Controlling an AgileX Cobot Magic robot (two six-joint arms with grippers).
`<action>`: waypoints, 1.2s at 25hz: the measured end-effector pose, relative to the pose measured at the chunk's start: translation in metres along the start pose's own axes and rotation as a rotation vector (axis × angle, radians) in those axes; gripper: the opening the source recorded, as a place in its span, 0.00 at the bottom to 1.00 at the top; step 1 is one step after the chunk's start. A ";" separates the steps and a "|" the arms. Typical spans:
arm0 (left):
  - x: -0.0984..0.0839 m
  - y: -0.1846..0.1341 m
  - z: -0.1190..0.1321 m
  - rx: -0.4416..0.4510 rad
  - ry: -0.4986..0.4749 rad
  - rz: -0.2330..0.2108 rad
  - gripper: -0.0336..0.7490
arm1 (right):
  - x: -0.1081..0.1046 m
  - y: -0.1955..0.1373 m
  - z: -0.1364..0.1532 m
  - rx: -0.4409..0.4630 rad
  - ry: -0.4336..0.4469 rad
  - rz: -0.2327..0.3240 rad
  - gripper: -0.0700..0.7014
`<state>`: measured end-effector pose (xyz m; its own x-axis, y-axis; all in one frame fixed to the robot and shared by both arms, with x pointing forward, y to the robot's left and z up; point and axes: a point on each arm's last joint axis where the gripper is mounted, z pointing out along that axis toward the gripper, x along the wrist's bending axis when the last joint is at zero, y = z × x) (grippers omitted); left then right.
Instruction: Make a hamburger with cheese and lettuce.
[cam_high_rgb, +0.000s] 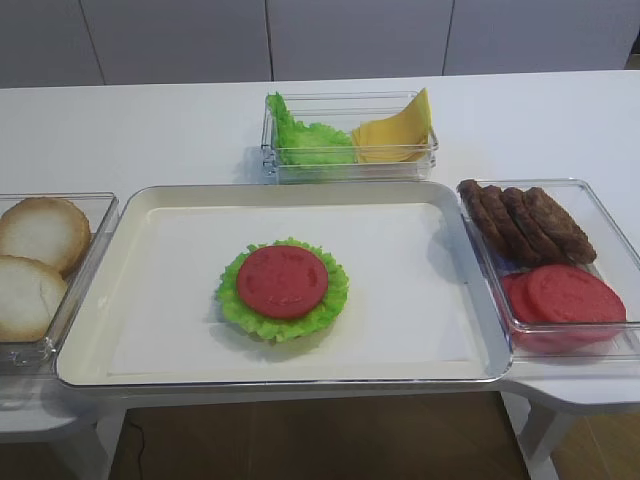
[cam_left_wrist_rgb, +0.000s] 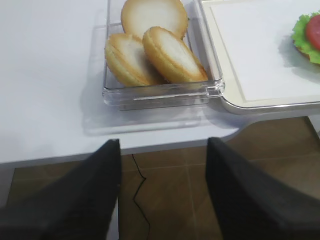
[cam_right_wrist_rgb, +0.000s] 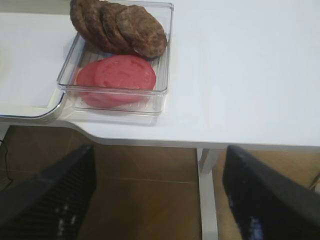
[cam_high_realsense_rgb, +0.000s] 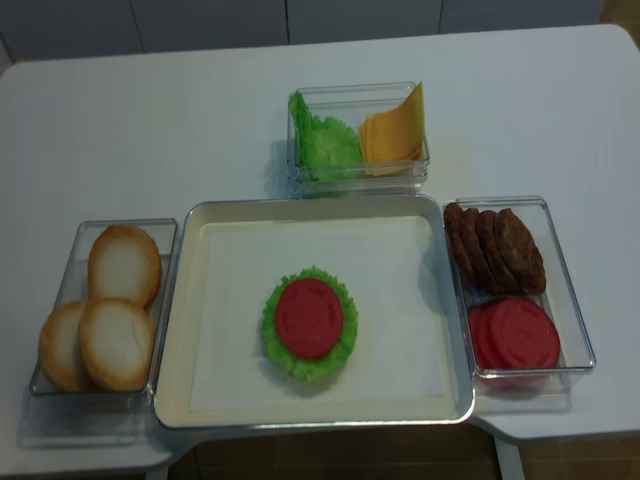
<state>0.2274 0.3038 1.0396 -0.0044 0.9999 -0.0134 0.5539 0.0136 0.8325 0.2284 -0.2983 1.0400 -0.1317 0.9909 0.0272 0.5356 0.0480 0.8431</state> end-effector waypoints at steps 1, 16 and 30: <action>0.000 0.000 0.000 0.000 0.000 0.000 0.56 | 0.000 0.000 0.000 -0.001 -0.002 -0.001 0.89; 0.000 0.000 0.000 0.000 0.000 0.000 0.56 | 0.000 0.000 0.002 -0.004 -0.028 0.015 0.89; 0.000 0.000 0.000 0.000 0.000 0.000 0.56 | 0.000 0.000 0.002 -0.005 -0.044 0.026 0.88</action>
<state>0.2274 0.3038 1.0396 -0.0044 0.9999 -0.0134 0.5539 0.0136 0.8325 0.2296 -0.2977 1.0390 -0.0811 0.9964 0.0252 0.5345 0.0221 0.8449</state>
